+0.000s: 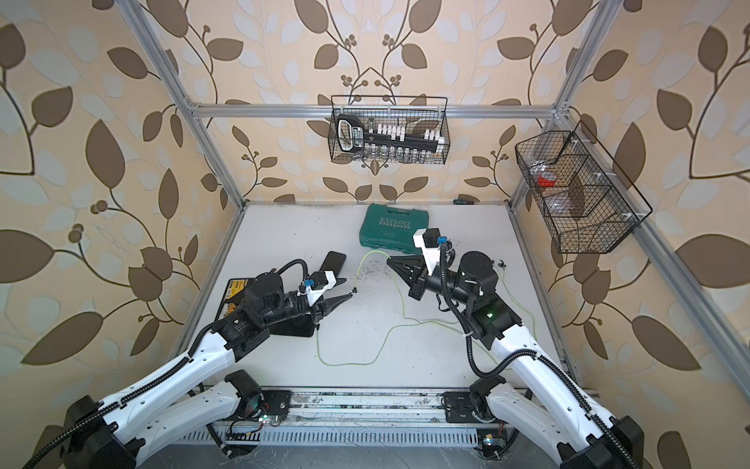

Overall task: Plug wired earphones into phones
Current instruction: Pick up the wired earphone from the center of the board.

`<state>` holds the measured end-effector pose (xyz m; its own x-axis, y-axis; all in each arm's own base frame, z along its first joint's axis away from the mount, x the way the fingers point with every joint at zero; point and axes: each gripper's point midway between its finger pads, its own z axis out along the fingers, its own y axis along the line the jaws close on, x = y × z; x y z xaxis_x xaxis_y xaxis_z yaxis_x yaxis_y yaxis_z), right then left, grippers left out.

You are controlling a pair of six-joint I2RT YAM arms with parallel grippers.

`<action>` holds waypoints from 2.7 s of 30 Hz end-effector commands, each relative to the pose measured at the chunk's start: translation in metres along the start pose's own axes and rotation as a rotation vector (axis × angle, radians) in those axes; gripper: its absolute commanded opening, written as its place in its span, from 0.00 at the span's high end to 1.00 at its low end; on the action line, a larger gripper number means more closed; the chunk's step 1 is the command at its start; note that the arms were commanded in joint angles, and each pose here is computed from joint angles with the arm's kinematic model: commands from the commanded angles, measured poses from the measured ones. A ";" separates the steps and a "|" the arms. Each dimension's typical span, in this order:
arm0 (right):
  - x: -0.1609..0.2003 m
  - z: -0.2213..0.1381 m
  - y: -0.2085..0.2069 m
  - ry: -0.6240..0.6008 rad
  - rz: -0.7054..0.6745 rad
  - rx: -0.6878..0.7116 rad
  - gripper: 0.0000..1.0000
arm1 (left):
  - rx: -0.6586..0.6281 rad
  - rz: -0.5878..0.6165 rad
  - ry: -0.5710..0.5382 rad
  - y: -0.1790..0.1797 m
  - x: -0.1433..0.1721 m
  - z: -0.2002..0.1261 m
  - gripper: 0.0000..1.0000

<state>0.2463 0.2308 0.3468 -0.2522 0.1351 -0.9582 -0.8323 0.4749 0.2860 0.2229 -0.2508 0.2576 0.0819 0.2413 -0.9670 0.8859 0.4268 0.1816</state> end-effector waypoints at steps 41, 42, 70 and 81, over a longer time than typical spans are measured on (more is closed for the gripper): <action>0.005 -0.015 -0.021 -0.035 0.007 0.173 0.43 | -0.213 0.678 0.130 0.052 -0.027 0.000 1.00; 0.004 -0.018 -0.029 -0.051 0.044 0.219 0.36 | -0.264 0.757 0.149 0.063 -0.030 0.002 1.00; -0.031 0.030 0.060 0.272 0.694 -0.343 0.42 | -0.230 1.843 -0.191 0.006 -0.120 -0.025 1.00; -0.016 0.049 0.075 0.294 0.732 -0.342 0.53 | -0.237 1.879 -0.187 0.007 -0.130 -0.028 1.00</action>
<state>0.2085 0.3008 0.3784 -0.8629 0.0343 -0.5041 -0.5013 0.0680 0.8626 0.2175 -0.2523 0.3686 0.8508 0.4495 0.2723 -0.2571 -0.0960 0.9616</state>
